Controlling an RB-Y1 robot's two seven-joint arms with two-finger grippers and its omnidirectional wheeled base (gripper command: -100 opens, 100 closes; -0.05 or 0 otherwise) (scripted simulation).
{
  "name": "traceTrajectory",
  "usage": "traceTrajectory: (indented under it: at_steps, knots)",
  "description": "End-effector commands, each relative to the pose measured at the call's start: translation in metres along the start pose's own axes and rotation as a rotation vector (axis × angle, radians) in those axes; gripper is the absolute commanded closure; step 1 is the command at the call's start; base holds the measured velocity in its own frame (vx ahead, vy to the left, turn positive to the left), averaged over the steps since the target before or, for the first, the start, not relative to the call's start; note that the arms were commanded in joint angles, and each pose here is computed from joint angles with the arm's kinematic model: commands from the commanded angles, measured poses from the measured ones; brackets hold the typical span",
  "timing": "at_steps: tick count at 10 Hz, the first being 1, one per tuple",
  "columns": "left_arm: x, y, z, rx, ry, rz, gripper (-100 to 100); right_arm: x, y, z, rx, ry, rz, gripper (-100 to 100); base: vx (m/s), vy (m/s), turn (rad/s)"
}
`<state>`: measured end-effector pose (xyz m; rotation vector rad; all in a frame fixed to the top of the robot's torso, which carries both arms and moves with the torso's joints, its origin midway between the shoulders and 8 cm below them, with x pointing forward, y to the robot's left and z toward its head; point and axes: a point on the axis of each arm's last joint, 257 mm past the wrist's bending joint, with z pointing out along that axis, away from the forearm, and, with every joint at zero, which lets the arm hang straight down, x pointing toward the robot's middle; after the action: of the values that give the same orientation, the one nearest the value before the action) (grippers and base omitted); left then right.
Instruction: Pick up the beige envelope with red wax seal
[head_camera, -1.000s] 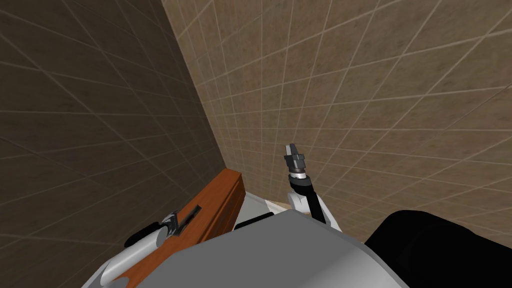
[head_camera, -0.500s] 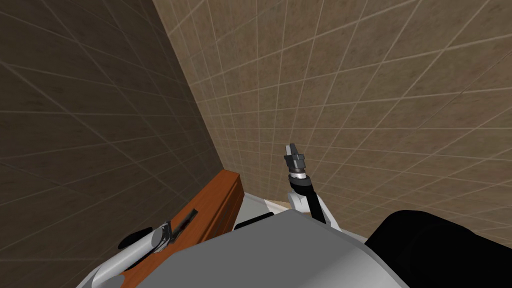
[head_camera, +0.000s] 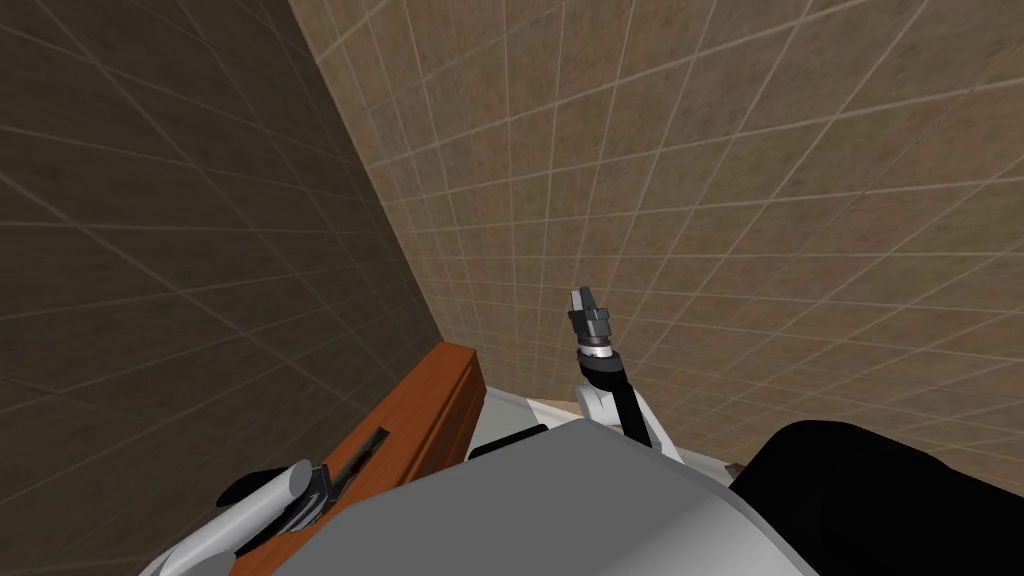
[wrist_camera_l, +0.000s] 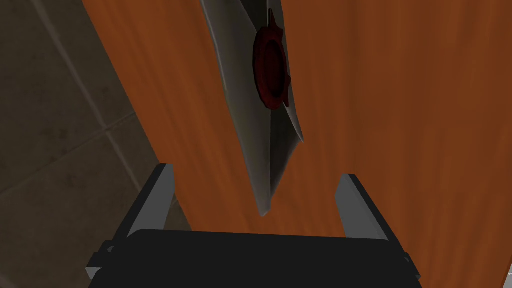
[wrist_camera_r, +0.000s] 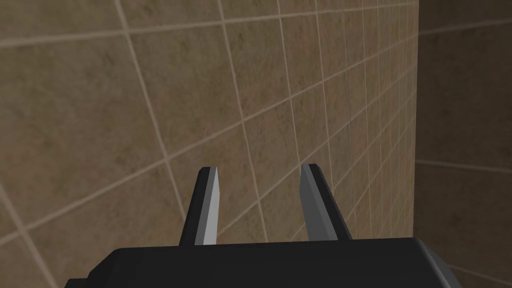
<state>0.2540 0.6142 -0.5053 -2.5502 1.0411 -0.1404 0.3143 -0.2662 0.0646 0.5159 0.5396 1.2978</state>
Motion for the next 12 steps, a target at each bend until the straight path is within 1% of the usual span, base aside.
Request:
traceTrajectory:
  at_steps: [1, 2, 3, 4, 5, 6, 9, 10, 11, 12]
  knots:
    - [-0.008, 0.012, 0.003, -0.043, -0.012, -0.027, -100, 0.000, 0.000, 0.000, 0.000, 0.000, 0.000, 0, 0.007, 0.016, -0.057]
    - [-0.014, 0.020, 0.003, -0.094, -0.019, -0.071, -100, 0.000, 0.000, 0.000, 0.000, 0.000, 0.000, 0, 0.011, 0.018, -0.103]
    - [-0.016, 0.022, 0.004, -0.098, -0.022, -0.072, -100, 0.000, 0.000, 0.000, 0.000, 0.000, 0.000, 0, 0.010, 0.019, -0.051]
    - [-0.021, 0.032, 0.004, -0.150, -0.029, -0.117, -100, 0.000, 0.000, 0.000, 0.000, 0.000, 0.000, 0, 0.015, 0.016, -0.088]
    - [-0.022, 0.032, 0.002, -0.176, -0.026, -0.156, -100, 0.000, 0.000, 0.000, 0.000, 0.000, 0.000, 0, 0.020, 0.028, -0.170]
    - [-0.025, 0.041, 0.003, -0.198, -0.033, -0.161, -100, 0.000, 0.000, 0.000, 0.000, 0.000, 0.000, 0, 0.019, 0.028, -0.046]
    - [-0.028, 0.055, -0.005, -0.306, -0.029, -0.278, -100, 0.000, 0.000, 0.000, 0.000, 0.000, 0.000, 0, 0.033, 0.037, -0.102]
    - [-0.030, 0.061, -0.004, -0.318, -0.035, -0.283, -100, 0.000, 0.000, 0.000, 0.000, 0.000, 0.000, 0, 0.028, 0.039, -0.039]
    - [-0.030, 0.061, -0.004, -0.318, -0.035, -0.283, -100, 0.000, 0.000, 0.000, 0.000, 0.000, 0.000, 0, 0.005, 0.009, 0.024]
    - [-0.030, 0.065, -0.007, -0.349, -0.033, -0.318, -100, 0.000, 0.000, 0.000, 0.000, 0.000, 0.000, 0, 0.011, 0.008, -0.050]
